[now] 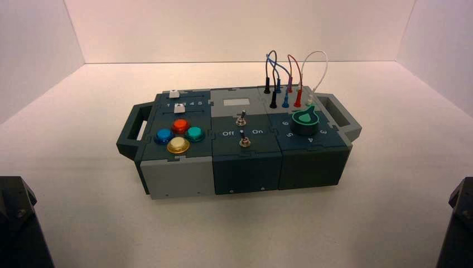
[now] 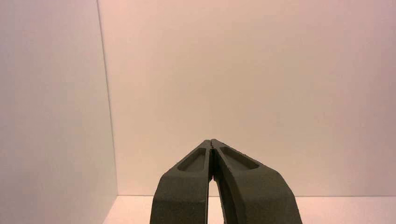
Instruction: Turn the knob to position 6.
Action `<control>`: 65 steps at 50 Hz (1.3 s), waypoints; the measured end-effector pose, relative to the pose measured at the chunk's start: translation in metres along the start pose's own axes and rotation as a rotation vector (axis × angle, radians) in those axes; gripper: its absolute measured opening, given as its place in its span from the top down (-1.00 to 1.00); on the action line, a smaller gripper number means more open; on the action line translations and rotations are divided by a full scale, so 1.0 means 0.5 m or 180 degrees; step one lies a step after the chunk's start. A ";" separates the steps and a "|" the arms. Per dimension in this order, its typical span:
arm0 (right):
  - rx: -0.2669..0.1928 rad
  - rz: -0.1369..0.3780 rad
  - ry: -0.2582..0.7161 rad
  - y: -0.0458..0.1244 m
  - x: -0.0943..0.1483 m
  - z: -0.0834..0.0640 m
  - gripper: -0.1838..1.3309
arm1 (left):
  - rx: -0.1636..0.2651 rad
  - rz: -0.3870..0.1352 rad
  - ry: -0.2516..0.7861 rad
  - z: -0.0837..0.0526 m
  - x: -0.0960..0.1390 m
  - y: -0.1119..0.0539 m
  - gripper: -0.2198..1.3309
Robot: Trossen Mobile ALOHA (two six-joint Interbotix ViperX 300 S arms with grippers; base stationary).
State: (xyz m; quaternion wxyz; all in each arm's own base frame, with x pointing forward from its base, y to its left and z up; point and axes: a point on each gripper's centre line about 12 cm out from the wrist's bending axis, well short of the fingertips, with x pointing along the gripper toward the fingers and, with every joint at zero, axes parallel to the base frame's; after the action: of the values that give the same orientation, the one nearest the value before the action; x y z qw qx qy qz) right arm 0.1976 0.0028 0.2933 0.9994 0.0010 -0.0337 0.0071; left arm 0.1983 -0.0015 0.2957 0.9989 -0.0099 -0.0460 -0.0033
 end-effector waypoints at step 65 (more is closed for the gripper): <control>-0.0138 0.0467 0.2596 0.076 0.075 -0.166 0.94 | 0.0459 -0.1293 0.2724 -0.155 0.028 -0.197 0.93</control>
State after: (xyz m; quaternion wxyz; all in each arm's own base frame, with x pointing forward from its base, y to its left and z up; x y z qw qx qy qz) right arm 0.2398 0.0414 0.2133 0.9275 -0.0253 0.3648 0.0774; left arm 0.2185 -0.1019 0.2220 0.9054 0.0708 0.3683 -0.1990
